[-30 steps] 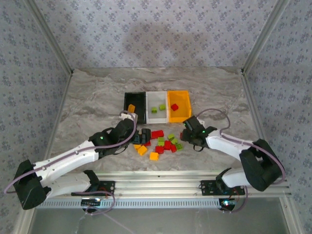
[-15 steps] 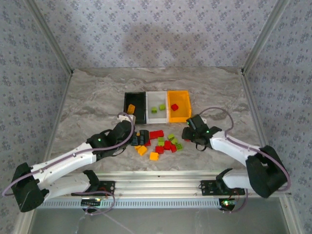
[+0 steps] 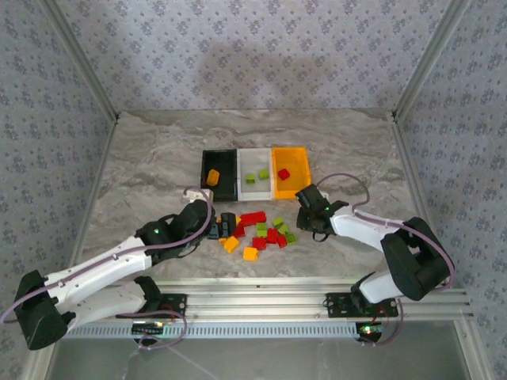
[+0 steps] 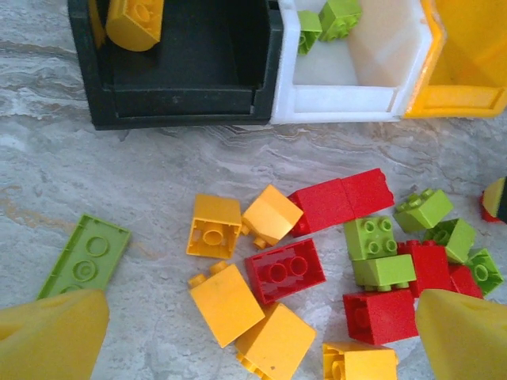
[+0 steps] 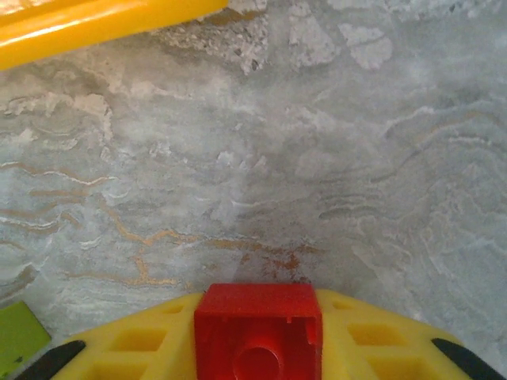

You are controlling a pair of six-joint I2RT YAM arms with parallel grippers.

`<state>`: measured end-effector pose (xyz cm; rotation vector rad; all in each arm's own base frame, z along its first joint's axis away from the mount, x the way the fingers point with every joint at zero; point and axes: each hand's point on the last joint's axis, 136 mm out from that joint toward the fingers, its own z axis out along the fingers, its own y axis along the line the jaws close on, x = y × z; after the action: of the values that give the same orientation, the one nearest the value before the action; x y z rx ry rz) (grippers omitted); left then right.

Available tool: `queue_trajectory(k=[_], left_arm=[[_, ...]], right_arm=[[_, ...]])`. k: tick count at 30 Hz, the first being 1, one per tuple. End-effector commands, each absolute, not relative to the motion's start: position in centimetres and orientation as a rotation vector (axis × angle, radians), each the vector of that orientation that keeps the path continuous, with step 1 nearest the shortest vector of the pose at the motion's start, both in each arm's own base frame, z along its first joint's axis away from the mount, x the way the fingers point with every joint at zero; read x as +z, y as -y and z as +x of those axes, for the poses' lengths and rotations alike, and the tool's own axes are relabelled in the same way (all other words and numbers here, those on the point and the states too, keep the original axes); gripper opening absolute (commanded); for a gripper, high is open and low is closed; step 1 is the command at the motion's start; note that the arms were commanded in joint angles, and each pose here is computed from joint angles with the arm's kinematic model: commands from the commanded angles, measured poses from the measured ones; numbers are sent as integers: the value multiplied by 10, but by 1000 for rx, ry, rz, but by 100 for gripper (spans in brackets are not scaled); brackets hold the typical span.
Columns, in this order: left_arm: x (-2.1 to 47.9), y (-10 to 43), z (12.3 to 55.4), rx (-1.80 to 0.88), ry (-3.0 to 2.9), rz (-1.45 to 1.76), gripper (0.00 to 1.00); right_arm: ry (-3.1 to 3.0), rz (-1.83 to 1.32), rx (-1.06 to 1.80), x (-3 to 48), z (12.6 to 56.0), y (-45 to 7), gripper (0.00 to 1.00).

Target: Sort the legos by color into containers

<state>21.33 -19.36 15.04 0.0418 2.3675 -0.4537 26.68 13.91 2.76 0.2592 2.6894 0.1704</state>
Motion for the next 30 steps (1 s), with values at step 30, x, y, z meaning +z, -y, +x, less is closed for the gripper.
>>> queue_trajectory(k=[30], left_arm=[[131, 150, 206, -313, -2417, -160, 99]], right_arm=[[-2387, 232, 356, 154, 435, -198, 68]])
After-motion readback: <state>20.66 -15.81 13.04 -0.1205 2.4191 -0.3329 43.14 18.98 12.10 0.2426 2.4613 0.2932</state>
